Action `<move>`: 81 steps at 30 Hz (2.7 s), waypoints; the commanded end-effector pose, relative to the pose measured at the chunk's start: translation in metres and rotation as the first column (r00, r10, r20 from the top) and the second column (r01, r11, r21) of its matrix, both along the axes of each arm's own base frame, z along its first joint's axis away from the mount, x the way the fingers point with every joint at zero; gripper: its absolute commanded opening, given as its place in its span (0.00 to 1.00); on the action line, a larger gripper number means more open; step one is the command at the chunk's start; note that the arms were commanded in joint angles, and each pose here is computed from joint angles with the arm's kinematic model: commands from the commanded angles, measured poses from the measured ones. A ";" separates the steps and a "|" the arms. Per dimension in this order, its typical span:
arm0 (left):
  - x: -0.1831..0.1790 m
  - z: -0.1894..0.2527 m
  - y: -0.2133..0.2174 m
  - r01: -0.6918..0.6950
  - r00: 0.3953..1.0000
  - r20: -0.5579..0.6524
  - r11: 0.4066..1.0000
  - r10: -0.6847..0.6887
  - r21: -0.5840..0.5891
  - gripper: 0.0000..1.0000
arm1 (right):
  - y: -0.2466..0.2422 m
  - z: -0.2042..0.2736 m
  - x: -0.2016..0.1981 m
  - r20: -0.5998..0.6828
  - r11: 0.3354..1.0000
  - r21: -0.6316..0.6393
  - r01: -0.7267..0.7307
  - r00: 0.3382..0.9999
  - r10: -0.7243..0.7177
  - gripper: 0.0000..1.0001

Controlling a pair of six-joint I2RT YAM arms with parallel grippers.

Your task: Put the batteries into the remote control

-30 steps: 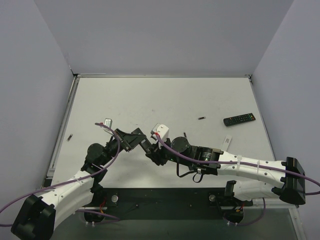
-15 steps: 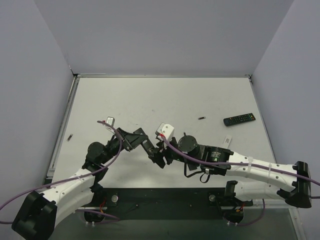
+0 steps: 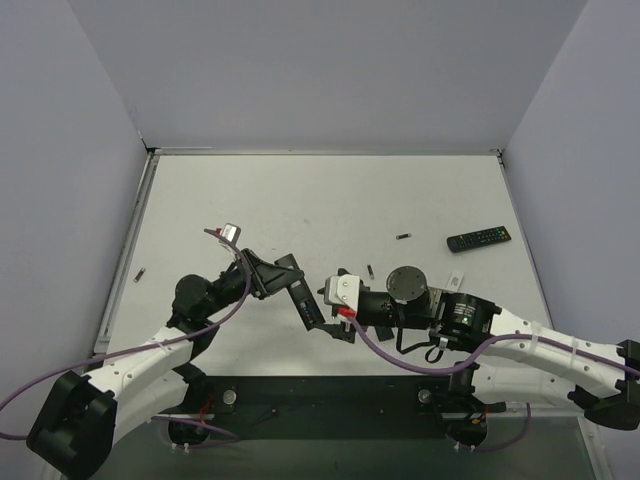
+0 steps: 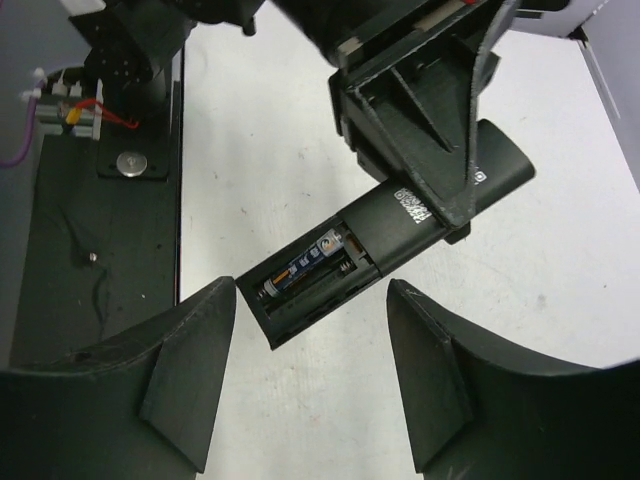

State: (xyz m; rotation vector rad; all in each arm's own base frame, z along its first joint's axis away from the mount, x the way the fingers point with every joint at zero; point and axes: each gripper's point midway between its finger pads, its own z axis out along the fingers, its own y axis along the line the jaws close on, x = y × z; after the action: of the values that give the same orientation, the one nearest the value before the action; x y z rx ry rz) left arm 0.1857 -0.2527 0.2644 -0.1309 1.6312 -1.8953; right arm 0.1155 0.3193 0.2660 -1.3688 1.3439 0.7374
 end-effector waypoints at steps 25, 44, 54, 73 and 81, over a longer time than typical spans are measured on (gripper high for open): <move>-0.021 0.041 -0.012 0.146 0.975 0.156 0.986 -0.158 0.085 0.00 | 0.026 0.026 -0.018 0.187 0.933 -0.039 -0.359 0.914 0.360 0.28; -0.023 0.046 -0.012 0.154 0.972 0.167 0.984 -0.167 0.089 0.00 | 0.034 0.011 -0.011 0.132 0.925 -0.064 -0.374 0.916 0.379 0.23; -0.022 0.051 -0.012 0.151 0.972 0.170 0.986 -0.162 0.078 0.00 | 0.033 -0.003 -0.012 0.091 0.918 -0.096 -0.384 0.915 0.393 0.15; -0.031 0.097 0.000 0.122 0.956 0.274 0.991 -0.102 -0.056 0.00 | 0.018 -0.066 -0.011 -0.041 0.913 -0.195 -0.357 0.934 0.356 0.07; -0.036 0.110 0.004 0.126 0.955 0.283 0.987 -0.094 -0.098 0.00 | 0.005 -0.101 0.006 -0.032 0.918 -0.299 -0.262 0.964 0.265 0.06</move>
State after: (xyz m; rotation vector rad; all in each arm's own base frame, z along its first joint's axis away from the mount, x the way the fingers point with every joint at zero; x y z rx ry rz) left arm 0.1692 -0.2634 0.2871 0.0982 1.7001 -1.8936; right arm 0.1172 0.3548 0.2464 -1.6863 1.0445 0.8102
